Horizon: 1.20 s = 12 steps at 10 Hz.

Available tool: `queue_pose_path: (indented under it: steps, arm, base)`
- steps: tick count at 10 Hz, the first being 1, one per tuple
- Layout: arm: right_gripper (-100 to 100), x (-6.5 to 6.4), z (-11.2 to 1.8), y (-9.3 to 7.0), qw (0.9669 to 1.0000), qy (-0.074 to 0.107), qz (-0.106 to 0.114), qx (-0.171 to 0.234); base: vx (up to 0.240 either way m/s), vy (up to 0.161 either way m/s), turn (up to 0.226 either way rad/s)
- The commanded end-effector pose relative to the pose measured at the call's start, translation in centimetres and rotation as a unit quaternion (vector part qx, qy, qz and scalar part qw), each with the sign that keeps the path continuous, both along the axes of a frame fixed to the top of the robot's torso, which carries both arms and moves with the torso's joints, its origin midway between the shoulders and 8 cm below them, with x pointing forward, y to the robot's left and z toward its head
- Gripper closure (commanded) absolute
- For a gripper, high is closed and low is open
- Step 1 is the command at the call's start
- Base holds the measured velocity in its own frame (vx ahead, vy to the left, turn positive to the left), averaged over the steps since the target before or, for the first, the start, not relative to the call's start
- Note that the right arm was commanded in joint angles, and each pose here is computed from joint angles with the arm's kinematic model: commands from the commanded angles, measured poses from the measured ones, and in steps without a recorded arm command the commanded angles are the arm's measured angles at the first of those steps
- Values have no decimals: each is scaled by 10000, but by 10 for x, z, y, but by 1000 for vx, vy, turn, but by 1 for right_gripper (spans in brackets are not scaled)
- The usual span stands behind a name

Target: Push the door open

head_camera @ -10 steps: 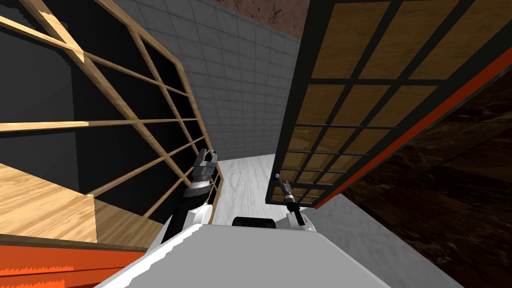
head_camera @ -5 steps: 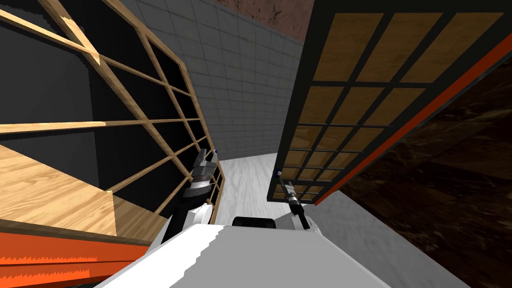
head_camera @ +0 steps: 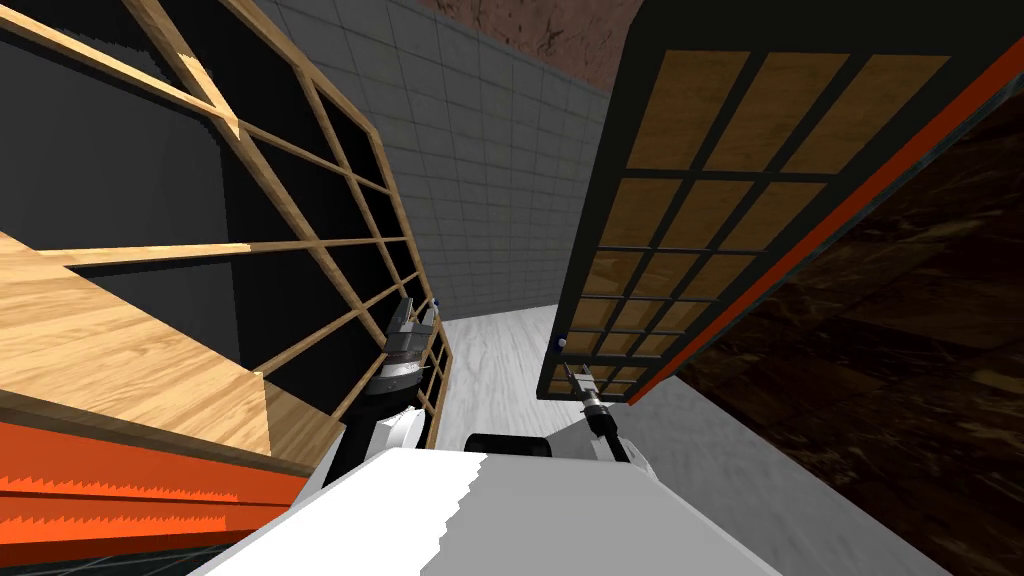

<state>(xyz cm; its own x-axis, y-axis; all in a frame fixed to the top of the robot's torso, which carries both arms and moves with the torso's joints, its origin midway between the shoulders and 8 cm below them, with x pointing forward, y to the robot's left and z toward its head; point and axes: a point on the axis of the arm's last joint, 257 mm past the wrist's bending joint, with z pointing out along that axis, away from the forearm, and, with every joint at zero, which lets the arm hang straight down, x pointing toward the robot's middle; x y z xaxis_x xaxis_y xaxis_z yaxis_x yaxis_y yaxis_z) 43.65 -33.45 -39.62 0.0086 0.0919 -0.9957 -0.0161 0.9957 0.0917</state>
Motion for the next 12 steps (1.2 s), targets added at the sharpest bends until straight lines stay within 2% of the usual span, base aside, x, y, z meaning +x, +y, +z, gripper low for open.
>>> queue_pose_path:
  steps: [1,2,3,11,12]
  arm:
    - [-100,-3,-1,-5,9998,20,12,-213]
    - [-100,-5,-2,-8,9992,35,24,-388]
    - [-100,-3,-1,-6,9996,27,17,-275]
    - [-100,-1,-2,-7,9995,24,-84,-313]
    - [100,-1,-2,-7,9995,24,-84,-313]
  base:
    - [-31,61,-23]
    - [-35,55,-25]
    - [-17,25,-10]
    - [184,-5,28]
    - [-14,0,-5]
